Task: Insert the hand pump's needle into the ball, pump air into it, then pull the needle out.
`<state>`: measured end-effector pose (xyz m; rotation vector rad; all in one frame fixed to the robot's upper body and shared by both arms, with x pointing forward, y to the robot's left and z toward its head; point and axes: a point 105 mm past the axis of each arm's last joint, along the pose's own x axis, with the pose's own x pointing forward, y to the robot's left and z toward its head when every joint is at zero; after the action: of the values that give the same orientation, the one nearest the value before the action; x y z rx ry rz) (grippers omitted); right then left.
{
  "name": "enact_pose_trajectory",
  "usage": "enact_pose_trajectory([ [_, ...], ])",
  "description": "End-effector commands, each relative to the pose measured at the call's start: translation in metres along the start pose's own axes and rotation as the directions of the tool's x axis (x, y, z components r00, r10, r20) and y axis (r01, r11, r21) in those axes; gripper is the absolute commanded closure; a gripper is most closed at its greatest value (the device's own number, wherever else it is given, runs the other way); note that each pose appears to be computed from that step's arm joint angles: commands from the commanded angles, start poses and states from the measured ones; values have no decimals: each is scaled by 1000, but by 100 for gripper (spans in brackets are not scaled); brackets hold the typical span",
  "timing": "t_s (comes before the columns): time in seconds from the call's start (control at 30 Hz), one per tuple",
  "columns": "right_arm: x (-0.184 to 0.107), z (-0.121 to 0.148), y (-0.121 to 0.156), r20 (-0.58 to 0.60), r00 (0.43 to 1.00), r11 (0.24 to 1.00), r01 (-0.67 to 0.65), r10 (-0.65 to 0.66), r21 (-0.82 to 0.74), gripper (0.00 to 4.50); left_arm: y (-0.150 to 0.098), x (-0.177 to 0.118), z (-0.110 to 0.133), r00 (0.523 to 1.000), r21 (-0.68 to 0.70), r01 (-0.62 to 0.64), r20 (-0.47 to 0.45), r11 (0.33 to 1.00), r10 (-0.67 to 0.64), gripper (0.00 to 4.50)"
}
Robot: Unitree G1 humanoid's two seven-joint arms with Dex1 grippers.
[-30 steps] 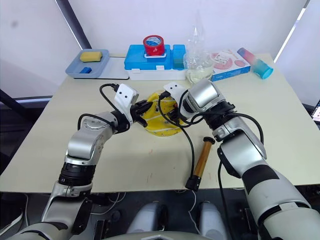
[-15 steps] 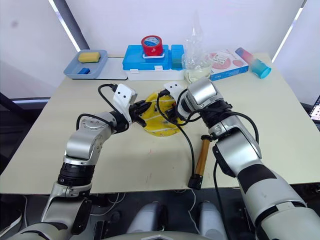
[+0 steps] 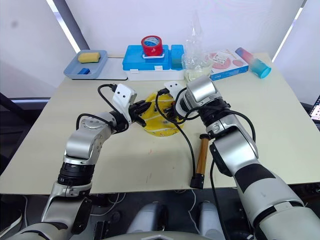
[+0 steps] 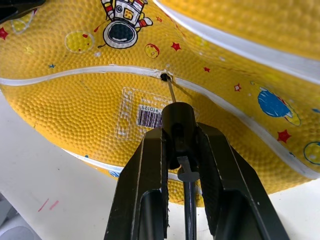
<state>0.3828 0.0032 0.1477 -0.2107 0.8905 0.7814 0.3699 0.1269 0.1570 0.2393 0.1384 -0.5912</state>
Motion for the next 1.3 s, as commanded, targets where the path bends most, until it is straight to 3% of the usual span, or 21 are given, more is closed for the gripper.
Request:
enact_pose_trajectory([
  [0.03,-2,22,20,69,997,997,-32,36,-64,418,-42,10,-29,978,-89,180,-88,980,-187,436],
  [0.53,10,30,37,100,991,994,-77,85,-82,418,-50,9,-33,969,-81,217,-104,973,-225,436],
  [1.3,-5,6,2,147,987,980,-36,66,-197,418,-28,12,-37,985,-62,136,-99,989,-142,436],
])
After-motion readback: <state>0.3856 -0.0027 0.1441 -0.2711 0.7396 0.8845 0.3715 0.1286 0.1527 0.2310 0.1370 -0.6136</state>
